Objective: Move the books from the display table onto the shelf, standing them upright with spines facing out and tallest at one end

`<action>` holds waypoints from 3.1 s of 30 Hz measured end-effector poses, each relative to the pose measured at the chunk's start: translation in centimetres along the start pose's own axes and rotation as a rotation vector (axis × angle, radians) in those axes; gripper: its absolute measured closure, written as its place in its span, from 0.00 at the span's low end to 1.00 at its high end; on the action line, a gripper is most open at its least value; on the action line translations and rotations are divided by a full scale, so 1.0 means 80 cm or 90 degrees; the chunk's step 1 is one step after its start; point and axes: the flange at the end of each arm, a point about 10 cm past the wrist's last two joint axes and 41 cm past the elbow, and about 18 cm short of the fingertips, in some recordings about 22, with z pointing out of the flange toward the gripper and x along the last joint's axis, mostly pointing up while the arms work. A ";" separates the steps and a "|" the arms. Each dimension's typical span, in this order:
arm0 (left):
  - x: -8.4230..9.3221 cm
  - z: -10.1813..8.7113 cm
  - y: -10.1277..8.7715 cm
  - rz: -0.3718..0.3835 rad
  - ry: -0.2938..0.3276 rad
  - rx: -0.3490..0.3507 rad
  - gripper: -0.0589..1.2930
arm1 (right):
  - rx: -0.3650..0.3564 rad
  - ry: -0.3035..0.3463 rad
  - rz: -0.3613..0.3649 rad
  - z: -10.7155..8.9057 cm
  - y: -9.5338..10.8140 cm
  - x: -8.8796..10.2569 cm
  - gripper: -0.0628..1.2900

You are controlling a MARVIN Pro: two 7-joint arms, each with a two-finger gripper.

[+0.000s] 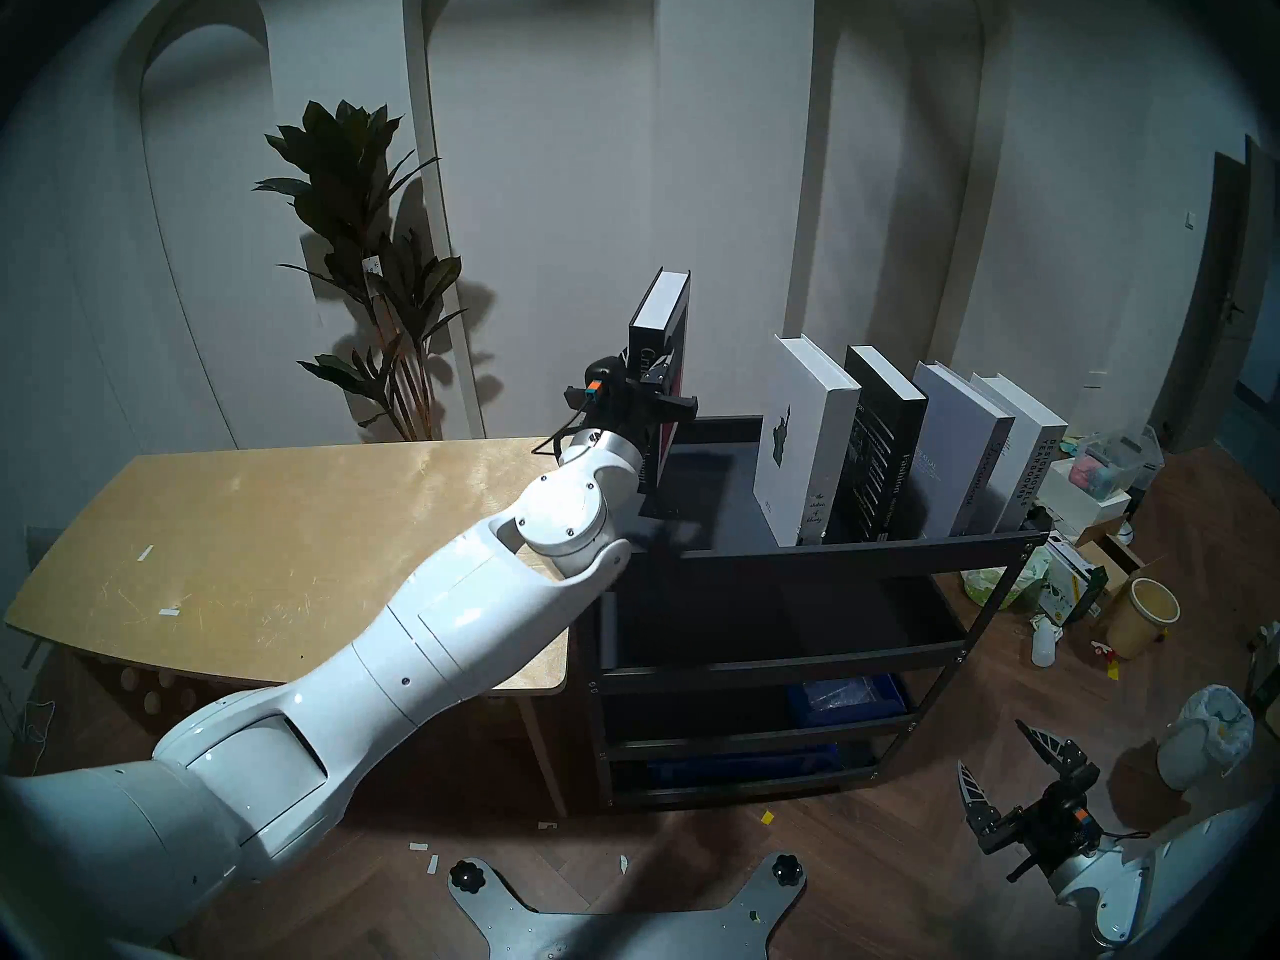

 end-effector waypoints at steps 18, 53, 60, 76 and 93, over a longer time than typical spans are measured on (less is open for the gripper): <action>0.024 0.053 0.024 -0.041 -0.095 0.047 0.67 | -0.006 -0.001 0.005 0.000 0.000 0.001 0.05; 0.014 -0.007 0.053 -0.037 -0.115 0.078 0.67 | 0.017 0.015 -0.005 0.000 -0.005 0.005 0.05; 0.012 -0.009 0.050 -0.036 -0.113 0.100 0.67 | 0.019 0.017 -0.006 -0.001 -0.006 0.005 0.05; 0.001 -0.014 0.053 -0.042 -0.115 0.140 0.67 | 0.022 0.020 -0.008 -0.001 -0.006 0.005 0.05; -0.008 -0.037 0.076 -0.059 -0.114 0.140 0.67 | 0.022 0.021 -0.009 -0.002 -0.005 0.006 0.05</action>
